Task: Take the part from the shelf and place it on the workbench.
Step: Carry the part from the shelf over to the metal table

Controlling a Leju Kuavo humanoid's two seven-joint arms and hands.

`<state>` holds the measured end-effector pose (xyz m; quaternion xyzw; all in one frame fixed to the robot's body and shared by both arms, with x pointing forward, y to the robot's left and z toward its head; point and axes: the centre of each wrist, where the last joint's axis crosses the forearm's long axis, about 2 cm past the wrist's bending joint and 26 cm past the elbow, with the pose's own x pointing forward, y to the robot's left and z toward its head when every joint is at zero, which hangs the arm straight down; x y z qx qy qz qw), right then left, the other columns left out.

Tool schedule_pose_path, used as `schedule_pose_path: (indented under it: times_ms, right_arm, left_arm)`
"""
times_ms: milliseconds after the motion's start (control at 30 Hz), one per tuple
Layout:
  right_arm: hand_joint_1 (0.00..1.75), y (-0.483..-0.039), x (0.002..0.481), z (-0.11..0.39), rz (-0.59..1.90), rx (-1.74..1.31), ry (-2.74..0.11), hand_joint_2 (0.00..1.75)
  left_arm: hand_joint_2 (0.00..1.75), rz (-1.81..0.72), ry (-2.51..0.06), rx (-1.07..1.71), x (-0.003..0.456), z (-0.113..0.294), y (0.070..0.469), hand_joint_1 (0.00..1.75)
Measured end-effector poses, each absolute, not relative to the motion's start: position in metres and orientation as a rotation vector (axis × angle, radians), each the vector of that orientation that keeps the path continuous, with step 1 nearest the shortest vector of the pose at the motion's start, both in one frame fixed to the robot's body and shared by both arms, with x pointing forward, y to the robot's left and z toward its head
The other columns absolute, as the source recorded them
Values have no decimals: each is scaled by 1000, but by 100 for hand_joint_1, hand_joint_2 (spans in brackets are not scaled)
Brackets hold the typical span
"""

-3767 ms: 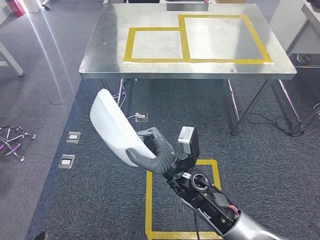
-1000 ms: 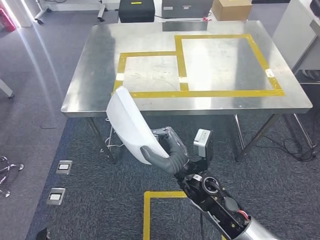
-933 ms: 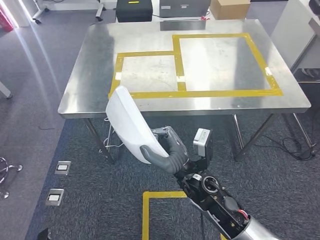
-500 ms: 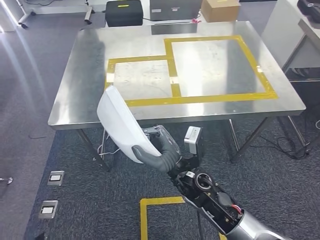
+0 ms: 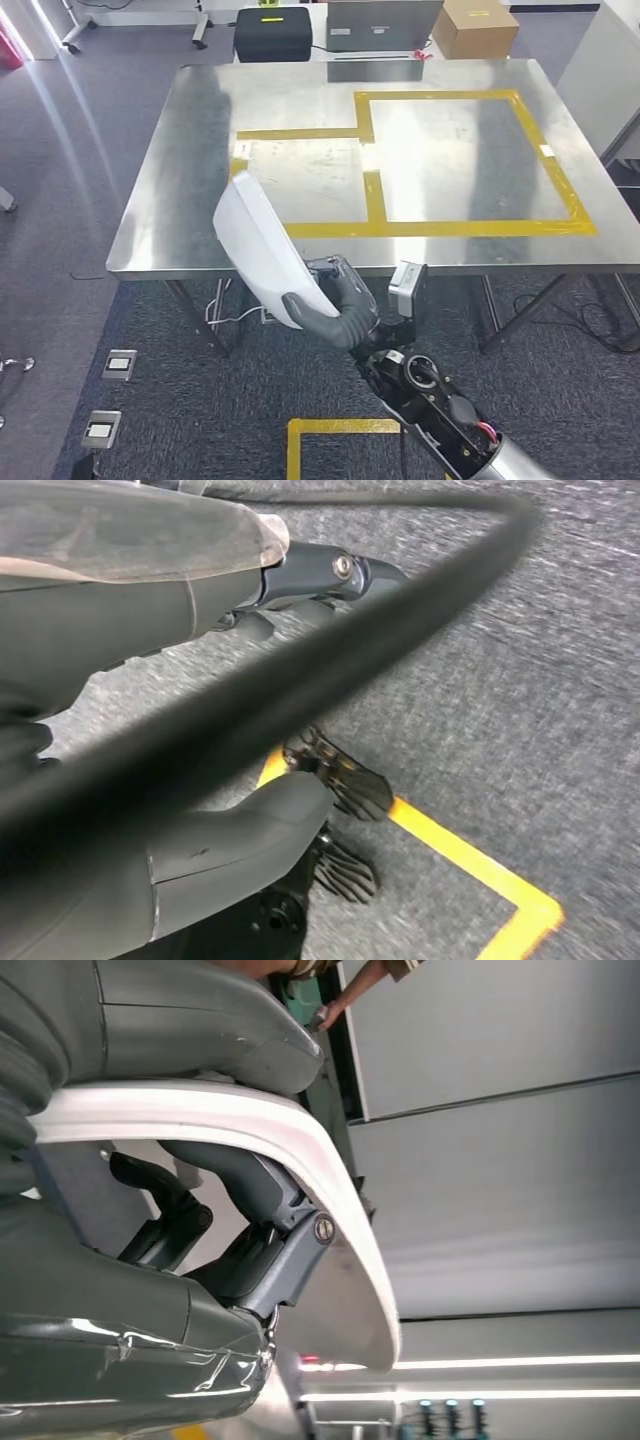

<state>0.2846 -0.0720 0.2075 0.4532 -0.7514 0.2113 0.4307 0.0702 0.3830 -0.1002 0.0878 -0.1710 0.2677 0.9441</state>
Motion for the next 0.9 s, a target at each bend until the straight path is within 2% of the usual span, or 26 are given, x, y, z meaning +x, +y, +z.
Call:
schedule_pose_path:
  times_ms: [900]
  right_arm:
    - [175, -71, 282, 208, 545, 1152, -1874, 175]
  left_arm:
    - [175, 557, -342, 189, 69, -100, 384, 0]
